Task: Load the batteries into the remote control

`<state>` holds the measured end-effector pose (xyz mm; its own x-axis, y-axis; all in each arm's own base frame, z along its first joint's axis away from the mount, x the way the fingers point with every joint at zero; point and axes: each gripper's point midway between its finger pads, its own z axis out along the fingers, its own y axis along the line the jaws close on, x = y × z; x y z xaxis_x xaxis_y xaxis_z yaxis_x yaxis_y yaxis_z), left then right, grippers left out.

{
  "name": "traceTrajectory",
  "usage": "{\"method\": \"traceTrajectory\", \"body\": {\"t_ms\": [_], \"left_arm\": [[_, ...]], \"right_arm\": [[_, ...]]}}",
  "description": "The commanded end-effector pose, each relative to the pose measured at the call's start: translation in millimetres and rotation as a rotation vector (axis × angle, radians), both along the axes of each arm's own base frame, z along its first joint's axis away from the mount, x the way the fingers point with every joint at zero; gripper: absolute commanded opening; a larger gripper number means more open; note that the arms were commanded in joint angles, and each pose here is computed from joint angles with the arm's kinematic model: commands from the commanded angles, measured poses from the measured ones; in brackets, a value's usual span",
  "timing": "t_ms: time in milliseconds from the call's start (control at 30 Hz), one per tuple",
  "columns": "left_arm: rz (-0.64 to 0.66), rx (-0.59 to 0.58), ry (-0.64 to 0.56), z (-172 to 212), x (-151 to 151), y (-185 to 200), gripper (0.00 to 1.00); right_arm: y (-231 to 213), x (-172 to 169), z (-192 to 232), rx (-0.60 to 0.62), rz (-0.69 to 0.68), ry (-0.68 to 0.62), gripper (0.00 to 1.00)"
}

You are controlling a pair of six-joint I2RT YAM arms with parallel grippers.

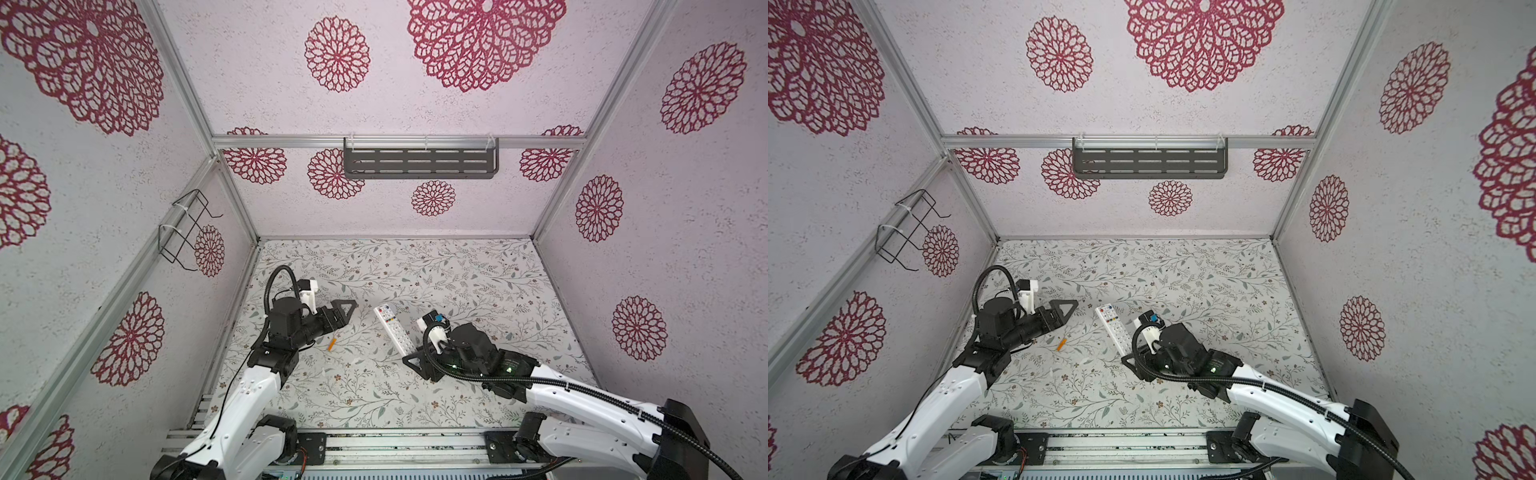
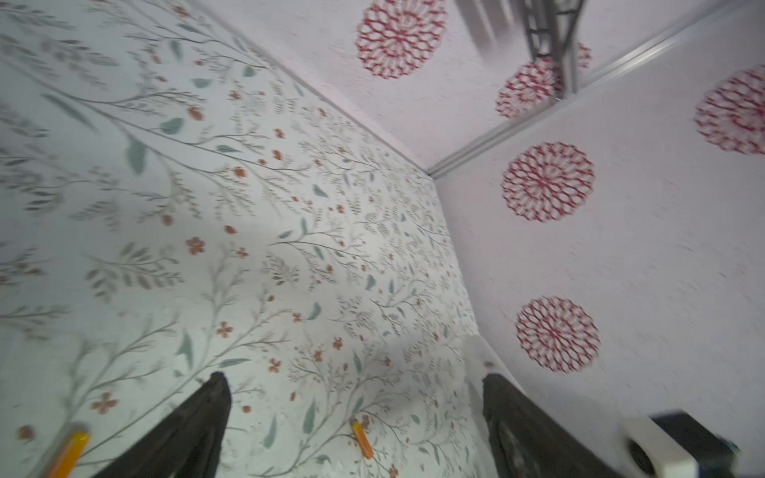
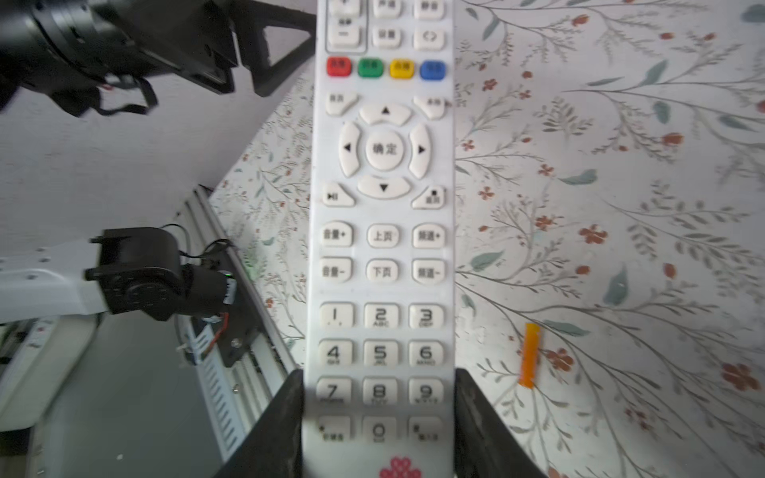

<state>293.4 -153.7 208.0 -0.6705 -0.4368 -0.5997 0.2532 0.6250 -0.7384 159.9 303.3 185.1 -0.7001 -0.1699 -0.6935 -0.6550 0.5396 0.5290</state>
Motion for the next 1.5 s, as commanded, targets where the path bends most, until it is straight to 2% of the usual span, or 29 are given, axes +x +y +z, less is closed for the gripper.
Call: {"method": "traceTrajectory", "body": {"t_ms": [0, 133, 300, 567, 667, 733, 833, 900, 1033, 1133, 1200, 1367, 1467], "left_arm": [[-0.174, -0.053, -0.155, 31.1, -27.8, -30.9, 0.97], [-0.319, -0.141, -0.266, 59.5, -54.5, -53.1, 0.97], [-0.425, -0.215, -0.35, 81.1, -73.3, -64.4, 0.97], [-0.539, -0.299, -0.459, 113.2, -94.8, -70.3, 0.98], [-0.547, -0.296, -0.468, 114.7, -94.7, -71.6, 0.99], [-0.552, -0.297, -0.469, 115.7, -94.0, -72.5, 0.95], [-0.556, -0.293, -0.47, 115.7, -92.3, -73.5, 0.83], [-0.553, -0.292, -0.467, 115.2, -90.5, -73.9, 0.7], [-0.537, -0.283, -0.471, 114.0, -87.5, -73.5, 0.5], [-0.534, -0.273, -0.473, 114.1, -86.2, -73.7, 0.34], [-0.523, -0.261, -0.467, 112.8, -83.5, -72.9, 0.28], [-0.453, -0.194, -0.407, 101.9, -70.2, -69.7, 0.26], [-0.354, -0.106, -0.351, 95.2, -56.3, -60.6, 0.28]], "right_arm": [[27.0, -24.0, 58.7, 0.239, 0.19, 0.014, 0.39], [32.8, -36.9, 79.9, 0.316, 0.273, 0.058, 0.39], [35.5, -48.2, 102.2, 0.418, 0.344, 0.09, 0.38], [35.2, -39.6, 120.5, 0.623, 0.345, 0.177, 0.38], [39.6, -37.6, 119.6, 0.64, 0.355, 0.199, 0.37], [42.5, -36.1, 115.6, 0.629, 0.356, 0.212, 0.37], [44.7, -34.9, 112.6, 0.62, 0.356, 0.219, 0.37], [45.0, -32.9, 110.8, 0.615, 0.347, 0.215, 0.38], [46.2, -31.2, 105.1, 0.597, 0.338, 0.217, 0.39], [46.8, -29.7, 101.3, 0.583, 0.33, 0.209, 0.43], [47.4, -26.6, 96.4, 0.56, 0.314, 0.199, 0.51], [45.4, -18.0, 91.2, 0.468, 0.264, 0.105, 0.8], [42.0, -8.3, 81.4, 0.317, 0.187, -0.004, 0.88]]}}
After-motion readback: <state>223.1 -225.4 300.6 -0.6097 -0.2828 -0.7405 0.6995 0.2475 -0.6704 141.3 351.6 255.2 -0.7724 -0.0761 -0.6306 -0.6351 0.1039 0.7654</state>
